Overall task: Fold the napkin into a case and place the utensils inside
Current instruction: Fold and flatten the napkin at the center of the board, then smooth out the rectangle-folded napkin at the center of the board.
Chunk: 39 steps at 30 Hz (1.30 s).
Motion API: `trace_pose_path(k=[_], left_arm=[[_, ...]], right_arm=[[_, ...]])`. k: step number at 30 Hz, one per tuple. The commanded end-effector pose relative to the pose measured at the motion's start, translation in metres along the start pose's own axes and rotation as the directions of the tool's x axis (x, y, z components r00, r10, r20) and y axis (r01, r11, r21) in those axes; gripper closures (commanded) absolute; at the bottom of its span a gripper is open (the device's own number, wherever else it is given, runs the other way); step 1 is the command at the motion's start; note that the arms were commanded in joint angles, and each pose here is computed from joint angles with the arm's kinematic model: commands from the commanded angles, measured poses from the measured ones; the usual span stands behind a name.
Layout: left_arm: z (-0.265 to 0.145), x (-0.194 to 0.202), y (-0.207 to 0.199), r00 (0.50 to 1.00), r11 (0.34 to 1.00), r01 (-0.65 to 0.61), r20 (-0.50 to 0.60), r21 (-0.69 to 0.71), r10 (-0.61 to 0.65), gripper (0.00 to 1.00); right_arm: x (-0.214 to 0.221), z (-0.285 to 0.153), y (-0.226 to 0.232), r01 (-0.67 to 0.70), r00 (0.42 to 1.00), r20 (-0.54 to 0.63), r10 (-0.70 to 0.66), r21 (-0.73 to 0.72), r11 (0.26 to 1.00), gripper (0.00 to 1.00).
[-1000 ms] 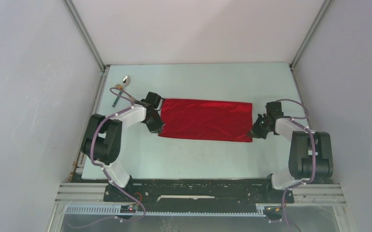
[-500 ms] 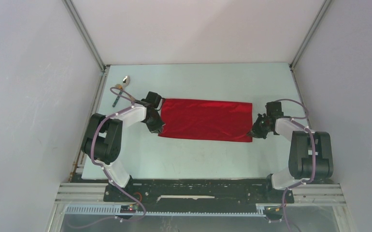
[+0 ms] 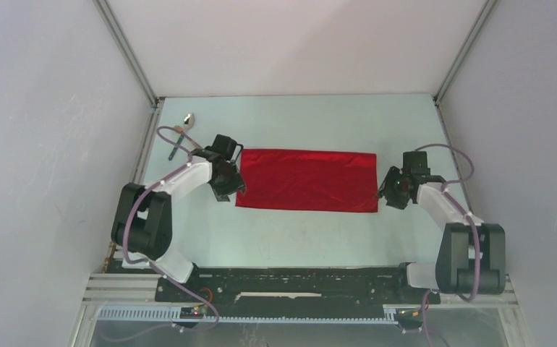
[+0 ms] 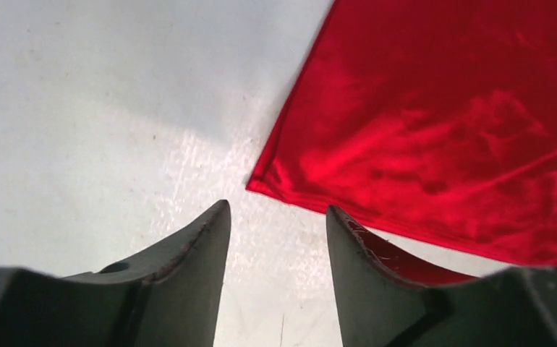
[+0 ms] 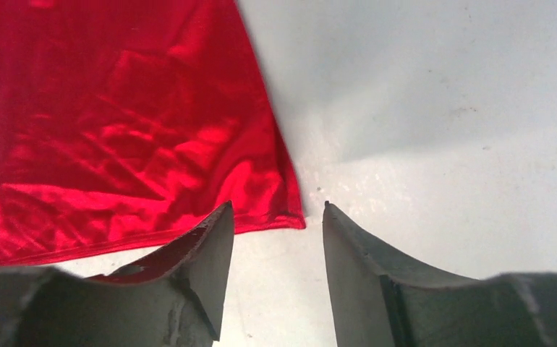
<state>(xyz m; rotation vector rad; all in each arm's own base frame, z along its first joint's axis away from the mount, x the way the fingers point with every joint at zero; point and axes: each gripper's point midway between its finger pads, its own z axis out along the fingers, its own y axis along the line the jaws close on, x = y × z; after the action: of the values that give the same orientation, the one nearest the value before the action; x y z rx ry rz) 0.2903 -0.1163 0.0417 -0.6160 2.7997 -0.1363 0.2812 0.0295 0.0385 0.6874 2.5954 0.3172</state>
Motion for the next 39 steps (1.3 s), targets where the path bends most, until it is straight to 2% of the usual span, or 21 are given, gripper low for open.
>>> trace_pose_path(k=[1,3,6,8,12,17,21,25,31,39], left_arm=[[-0.038,-0.015,-0.016,0.995,0.994,-0.05,0.087,0.098,0.042,0.38],[-0.04,-0.011,-0.036,0.995,0.977,-0.077,0.075,0.197,0.063,0.37],[-0.034,0.002,-0.071,0.997,0.925,-0.076,0.0,0.373,0.082,0.36],[-0.022,0.002,-0.075,0.997,0.931,-0.066,-0.016,0.359,0.077,0.36],[-0.003,0.0,-0.059,0.997,0.959,-0.075,0.008,0.272,0.076,0.36],[0.026,0.007,-0.029,0.997,0.987,-0.083,0.003,0.135,0.083,0.35],[0.027,0.01,-0.022,0.997,0.989,-0.08,0.027,0.125,0.077,0.35],[0.0,0.002,-0.026,0.993,0.982,-0.104,0.079,0.157,0.093,0.34],[-0.033,-0.001,-0.043,0.988,0.957,-0.13,0.11,0.26,0.105,0.34],[-0.002,-0.004,-0.046,0.994,0.972,-0.094,0.073,0.214,0.079,0.32]], right_arm=[[-0.022,-0.029,0.022,0.093,0.989,0.119,-0.087,-0.043,0.995,0.4],[-0.016,-0.027,0.047,0.115,0.992,0.081,-0.101,-0.183,0.976,0.36],[-0.007,-0.016,0.073,0.089,0.996,0.0,-0.095,-0.326,0.941,0.36],[-0.001,-0.007,0.075,0.061,0.996,-0.046,-0.082,-0.341,0.938,0.37],[0.006,0.012,0.067,0.031,0.993,-0.1,-0.064,-0.304,0.952,0.38],[0.011,0.03,0.041,0.005,0.992,-0.121,-0.025,-0.169,0.986,0.38],[0.02,0.027,0.047,0.048,0.99,-0.122,-0.067,-0.152,0.987,0.38],[0.015,0.005,0.064,0.113,0.99,-0.063,-0.124,-0.162,0.98,0.35],[0.006,-0.006,0.059,0.123,0.991,-0.028,-0.129,-0.161,0.979,0.33],[-0.014,-0.006,0.033,0.087,0.996,0.007,-0.087,-0.107,0.99,0.32]])
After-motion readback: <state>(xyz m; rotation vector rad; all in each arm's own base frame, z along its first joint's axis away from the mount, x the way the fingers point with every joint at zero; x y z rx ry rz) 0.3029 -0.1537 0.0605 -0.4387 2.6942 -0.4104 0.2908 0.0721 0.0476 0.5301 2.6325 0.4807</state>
